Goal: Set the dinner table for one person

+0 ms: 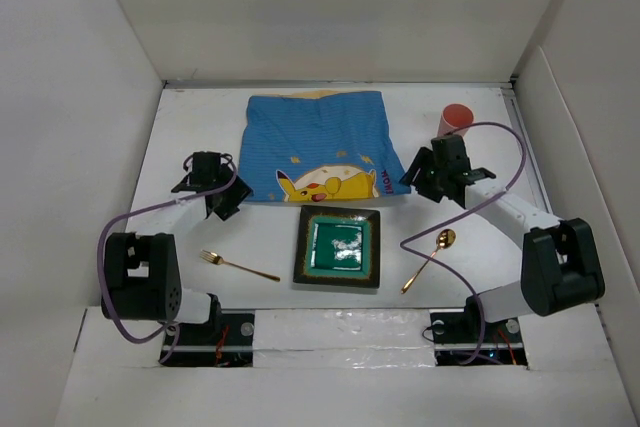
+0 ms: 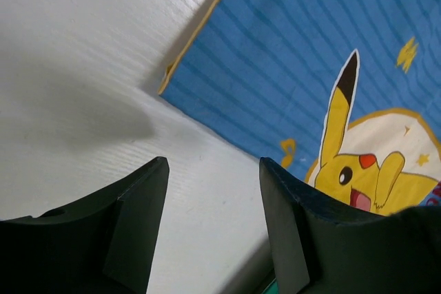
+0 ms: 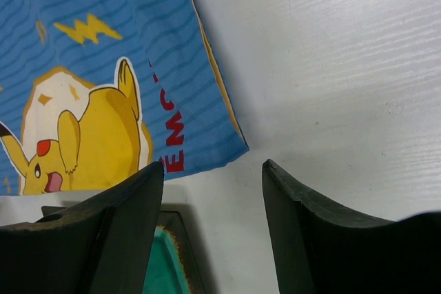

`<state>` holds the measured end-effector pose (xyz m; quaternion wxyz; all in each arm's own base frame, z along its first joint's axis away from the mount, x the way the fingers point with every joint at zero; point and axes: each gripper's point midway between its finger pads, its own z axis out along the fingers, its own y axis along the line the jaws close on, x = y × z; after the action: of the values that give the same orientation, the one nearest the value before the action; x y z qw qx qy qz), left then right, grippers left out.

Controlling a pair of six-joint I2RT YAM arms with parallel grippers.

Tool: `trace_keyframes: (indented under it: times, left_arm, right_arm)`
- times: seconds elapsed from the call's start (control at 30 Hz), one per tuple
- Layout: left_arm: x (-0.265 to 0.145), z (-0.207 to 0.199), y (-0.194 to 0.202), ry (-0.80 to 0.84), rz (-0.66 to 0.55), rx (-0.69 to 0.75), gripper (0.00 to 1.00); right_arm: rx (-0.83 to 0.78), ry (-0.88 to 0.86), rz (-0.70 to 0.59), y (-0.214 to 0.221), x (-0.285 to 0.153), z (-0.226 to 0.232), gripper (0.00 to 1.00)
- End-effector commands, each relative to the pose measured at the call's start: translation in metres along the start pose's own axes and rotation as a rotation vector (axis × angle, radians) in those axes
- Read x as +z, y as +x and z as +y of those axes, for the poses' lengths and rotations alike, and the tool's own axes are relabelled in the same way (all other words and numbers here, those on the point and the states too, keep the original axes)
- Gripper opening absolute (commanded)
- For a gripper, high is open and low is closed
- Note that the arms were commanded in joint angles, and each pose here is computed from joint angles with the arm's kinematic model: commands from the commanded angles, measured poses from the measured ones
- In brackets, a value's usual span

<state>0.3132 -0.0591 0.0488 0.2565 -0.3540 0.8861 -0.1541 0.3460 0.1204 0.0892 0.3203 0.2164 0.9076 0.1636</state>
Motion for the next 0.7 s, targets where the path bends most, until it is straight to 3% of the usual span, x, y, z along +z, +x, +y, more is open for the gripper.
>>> trace_keyframes:
  times: [0.0,0.43,0.5,0.57,0.67]
  left_arm:
    - [0.006,-0.007,-0.020,0.016,-0.089,-0.066,0.53]
    - [0.033,0.008,-0.027,-0.070,-0.119,-0.090,0.36]
    - [0.032,0.007,-0.029,-0.067,-0.127,-0.089,0.26]
    - [0.032,0.007,-0.030,-0.069,-0.129,-0.087,0.25]
    - [0.033,0.005,-0.032,-0.068,-0.130,-0.089,0.15]
  right_arm:
    - [0.039,-0.042,0.032,0.008,0.003,0.005,0.64]
    - [0.168,-0.075,0.096,0.011,0.028,0.024,0.63]
    - [0.193,-0.079,0.113,0.014,0.030,0.025,0.62]
    - [0.210,-0.060,0.131,0.020,0.033,0.021,0.61]
    - [0.231,-0.057,0.145,0.029,0.035,0.019,0.59]
